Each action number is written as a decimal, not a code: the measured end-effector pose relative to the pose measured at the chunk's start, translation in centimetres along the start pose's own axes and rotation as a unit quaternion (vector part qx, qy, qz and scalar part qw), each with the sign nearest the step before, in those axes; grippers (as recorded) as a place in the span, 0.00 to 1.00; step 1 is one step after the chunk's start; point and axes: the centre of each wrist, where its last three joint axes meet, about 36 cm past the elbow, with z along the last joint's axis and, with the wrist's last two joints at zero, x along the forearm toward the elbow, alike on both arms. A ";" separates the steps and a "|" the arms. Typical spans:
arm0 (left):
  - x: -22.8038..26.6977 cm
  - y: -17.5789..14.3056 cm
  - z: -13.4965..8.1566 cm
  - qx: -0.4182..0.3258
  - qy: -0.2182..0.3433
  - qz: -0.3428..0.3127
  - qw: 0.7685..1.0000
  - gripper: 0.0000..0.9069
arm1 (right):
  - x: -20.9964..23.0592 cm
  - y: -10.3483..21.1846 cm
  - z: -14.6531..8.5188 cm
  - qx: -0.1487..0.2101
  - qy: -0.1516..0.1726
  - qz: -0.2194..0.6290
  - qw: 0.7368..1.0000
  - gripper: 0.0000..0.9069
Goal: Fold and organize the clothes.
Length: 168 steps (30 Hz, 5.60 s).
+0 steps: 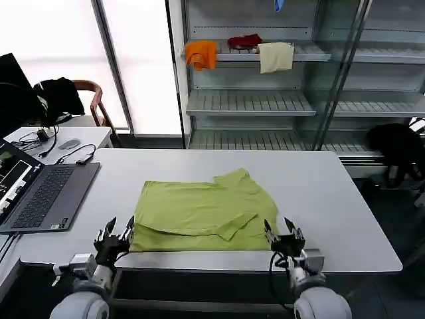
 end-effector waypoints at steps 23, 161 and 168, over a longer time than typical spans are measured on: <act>-18.6 0.9 -4.5 -0.053 0.048 0.082 0.994 1.00 | -21.8 0.7 -4.4 0.003 0.070 0.000 0.998 1.00; -6.2 4.5 0.0 -0.008 0.041 0.073 0.996 1.00 | 0.7 -4.1 1.2 0.056 0.016 0.060 0.997 1.00; -5.7 3.8 1.8 0.010 0.029 0.055 0.998 1.00 | 1.3 -5.4 -0.6 0.034 -0.010 0.058 0.998 1.00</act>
